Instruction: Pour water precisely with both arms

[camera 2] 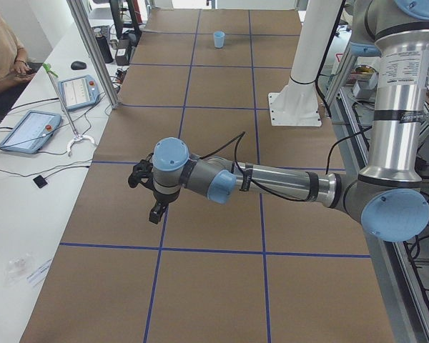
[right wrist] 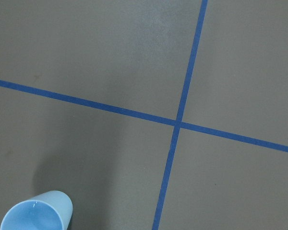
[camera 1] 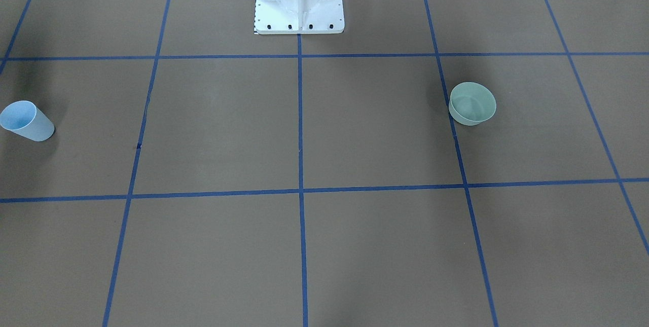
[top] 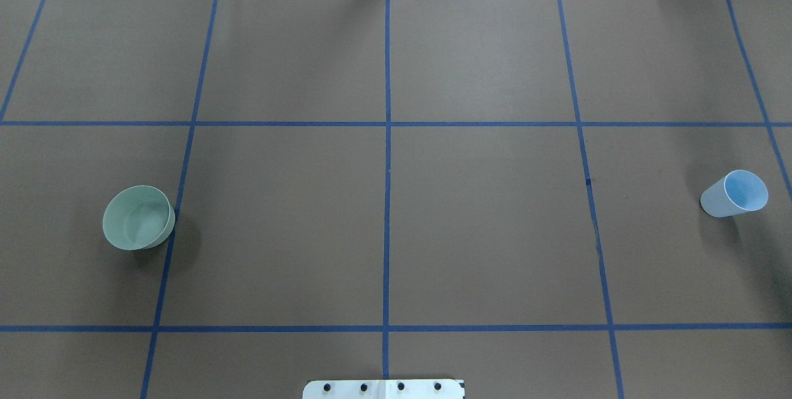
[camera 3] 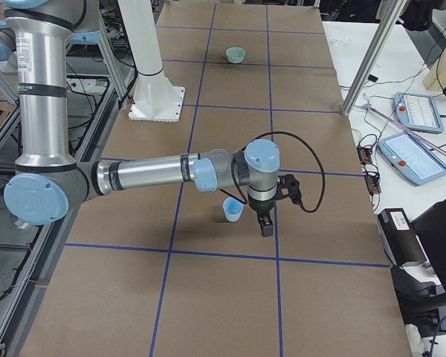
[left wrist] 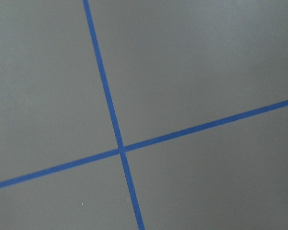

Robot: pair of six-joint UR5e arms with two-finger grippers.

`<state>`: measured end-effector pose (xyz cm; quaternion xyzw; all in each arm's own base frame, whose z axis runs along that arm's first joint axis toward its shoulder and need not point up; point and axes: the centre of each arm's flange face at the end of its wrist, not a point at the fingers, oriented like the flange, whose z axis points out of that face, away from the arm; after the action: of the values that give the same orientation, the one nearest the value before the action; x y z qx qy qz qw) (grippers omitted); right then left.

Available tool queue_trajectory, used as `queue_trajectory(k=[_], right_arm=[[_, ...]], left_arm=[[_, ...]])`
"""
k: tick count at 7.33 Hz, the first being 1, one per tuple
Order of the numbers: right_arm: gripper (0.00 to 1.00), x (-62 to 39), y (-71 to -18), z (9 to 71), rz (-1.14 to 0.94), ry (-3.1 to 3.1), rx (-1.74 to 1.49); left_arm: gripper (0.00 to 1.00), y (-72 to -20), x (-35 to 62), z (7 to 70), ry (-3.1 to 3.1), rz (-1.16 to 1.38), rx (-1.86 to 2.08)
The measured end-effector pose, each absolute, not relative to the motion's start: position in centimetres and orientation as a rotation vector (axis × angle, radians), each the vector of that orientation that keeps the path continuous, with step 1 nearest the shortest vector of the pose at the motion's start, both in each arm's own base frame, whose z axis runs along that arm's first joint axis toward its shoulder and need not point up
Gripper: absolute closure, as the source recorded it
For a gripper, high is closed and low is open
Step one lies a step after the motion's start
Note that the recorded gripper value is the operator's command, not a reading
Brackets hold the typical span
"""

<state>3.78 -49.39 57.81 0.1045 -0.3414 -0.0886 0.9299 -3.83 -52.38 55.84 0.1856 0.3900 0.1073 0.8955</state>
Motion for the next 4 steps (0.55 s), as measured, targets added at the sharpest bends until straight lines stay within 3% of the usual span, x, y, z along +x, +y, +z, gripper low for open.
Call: queue_trajectory(k=[4], right_arm=[[0.0,3.7,-49.1,58.2,-0.188,-0.7,0.241]], left_arm=[[0.0,-52.1,4.1,54.1,0.914,0.184,0.375]])
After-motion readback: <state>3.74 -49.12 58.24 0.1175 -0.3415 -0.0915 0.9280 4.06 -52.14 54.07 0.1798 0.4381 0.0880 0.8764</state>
